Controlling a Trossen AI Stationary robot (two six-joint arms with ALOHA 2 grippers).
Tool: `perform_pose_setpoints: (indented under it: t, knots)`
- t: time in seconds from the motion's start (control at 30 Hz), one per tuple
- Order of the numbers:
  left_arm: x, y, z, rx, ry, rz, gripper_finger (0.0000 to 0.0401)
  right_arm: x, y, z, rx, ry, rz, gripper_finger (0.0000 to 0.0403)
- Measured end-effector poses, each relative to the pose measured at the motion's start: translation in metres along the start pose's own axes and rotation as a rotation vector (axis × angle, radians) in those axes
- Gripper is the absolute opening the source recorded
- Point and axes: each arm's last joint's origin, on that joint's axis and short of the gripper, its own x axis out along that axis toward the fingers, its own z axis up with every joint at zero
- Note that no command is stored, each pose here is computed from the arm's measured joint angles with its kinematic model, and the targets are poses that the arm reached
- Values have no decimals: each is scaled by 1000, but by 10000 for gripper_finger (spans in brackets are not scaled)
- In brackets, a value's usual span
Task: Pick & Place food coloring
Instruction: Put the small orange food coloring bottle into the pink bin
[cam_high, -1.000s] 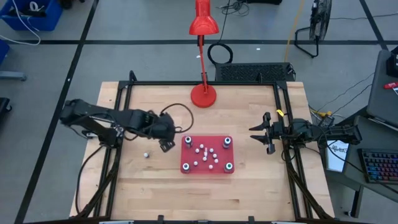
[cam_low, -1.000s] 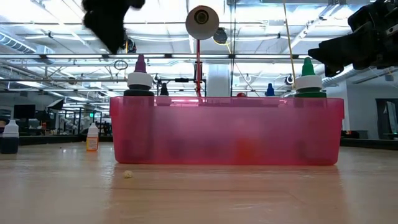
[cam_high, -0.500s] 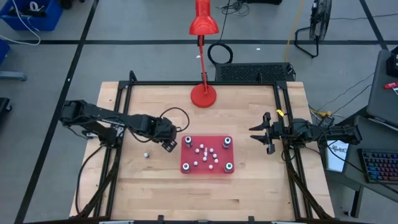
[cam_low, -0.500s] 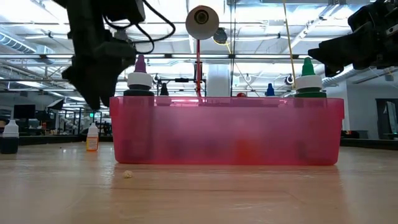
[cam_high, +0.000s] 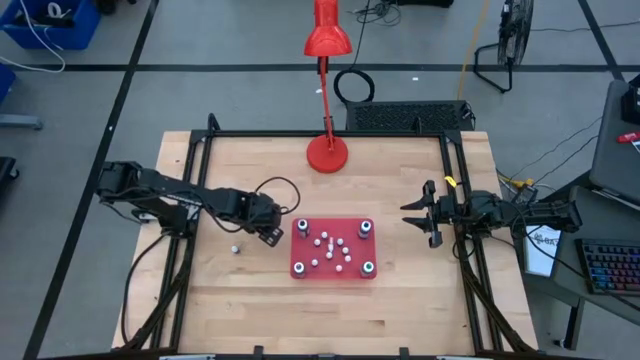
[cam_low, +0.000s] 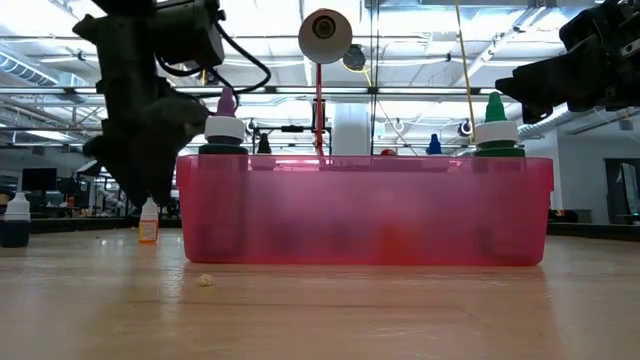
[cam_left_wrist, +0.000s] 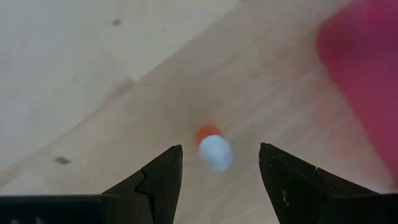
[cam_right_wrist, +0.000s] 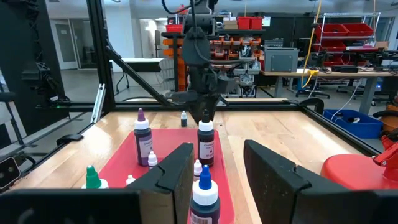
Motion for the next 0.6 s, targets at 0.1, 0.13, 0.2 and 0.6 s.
perform_pose_setpoints:
  t: [0.1,0.13,0.2,0.6]
  knots:
    - [4,0,-1,14,0,-33,212,0,0,0,0,0,0,130]
    - [4,0,-1,16,1,-33,212,0,0,0,0,0,0,130]
    - [6,1,-2,15,-3,-38,212,0,0,0,0,0,0,130]
    - [17,10,-8,-10,6,-2,211,0,0,0,0,0,0,130]
